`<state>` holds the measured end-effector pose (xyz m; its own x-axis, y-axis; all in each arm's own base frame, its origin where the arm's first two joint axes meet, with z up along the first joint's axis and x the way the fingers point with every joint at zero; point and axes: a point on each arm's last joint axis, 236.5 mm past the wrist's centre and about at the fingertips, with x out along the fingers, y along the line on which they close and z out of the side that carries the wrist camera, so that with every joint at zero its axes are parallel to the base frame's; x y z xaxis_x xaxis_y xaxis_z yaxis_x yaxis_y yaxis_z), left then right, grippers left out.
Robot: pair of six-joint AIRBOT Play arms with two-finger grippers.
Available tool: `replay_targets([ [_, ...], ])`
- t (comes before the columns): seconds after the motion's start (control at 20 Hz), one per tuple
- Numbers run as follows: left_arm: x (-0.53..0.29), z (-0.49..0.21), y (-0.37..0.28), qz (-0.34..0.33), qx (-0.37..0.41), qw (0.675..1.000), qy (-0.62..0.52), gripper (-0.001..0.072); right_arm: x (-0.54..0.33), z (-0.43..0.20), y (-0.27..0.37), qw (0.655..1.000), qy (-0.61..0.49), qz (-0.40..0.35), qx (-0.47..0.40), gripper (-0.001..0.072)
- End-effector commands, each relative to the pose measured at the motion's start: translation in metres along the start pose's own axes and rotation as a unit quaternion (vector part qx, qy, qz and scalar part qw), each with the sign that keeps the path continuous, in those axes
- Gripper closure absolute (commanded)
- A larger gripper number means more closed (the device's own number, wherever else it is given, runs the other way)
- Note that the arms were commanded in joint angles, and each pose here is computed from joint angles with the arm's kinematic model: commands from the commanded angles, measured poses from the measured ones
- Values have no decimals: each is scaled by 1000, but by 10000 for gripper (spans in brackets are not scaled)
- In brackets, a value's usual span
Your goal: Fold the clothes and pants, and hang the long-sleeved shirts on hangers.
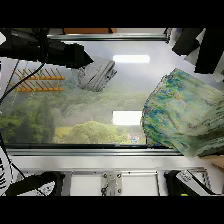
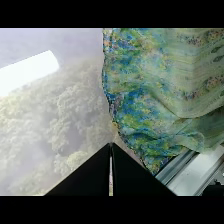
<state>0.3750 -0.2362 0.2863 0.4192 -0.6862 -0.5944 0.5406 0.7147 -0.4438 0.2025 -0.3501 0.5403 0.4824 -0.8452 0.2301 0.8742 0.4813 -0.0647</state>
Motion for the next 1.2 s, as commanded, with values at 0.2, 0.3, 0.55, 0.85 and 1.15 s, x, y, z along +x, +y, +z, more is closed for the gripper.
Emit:
replay_targets([
  [0.2,0,-7,-1,-1,1,1000,14,692,26,-47,-11,998,58,-13,18,712],
  [0.3,0,-7,-1,-2,1,1000,14,692,30,-57,-11,997,71,-13,18,712],
  [0.55,0,-7,-1,-1,1,1000,14,692,30,-74,-11,994,103,-14,14,708],
  [0.85,0,-7,0,-1,1,1000,14,692,15,-52,-8,996,83,-7,25,100],
  [1.15,0,-1,1,1,14,1000,1,692,-40,26,45,982,5,109,155,103],
])
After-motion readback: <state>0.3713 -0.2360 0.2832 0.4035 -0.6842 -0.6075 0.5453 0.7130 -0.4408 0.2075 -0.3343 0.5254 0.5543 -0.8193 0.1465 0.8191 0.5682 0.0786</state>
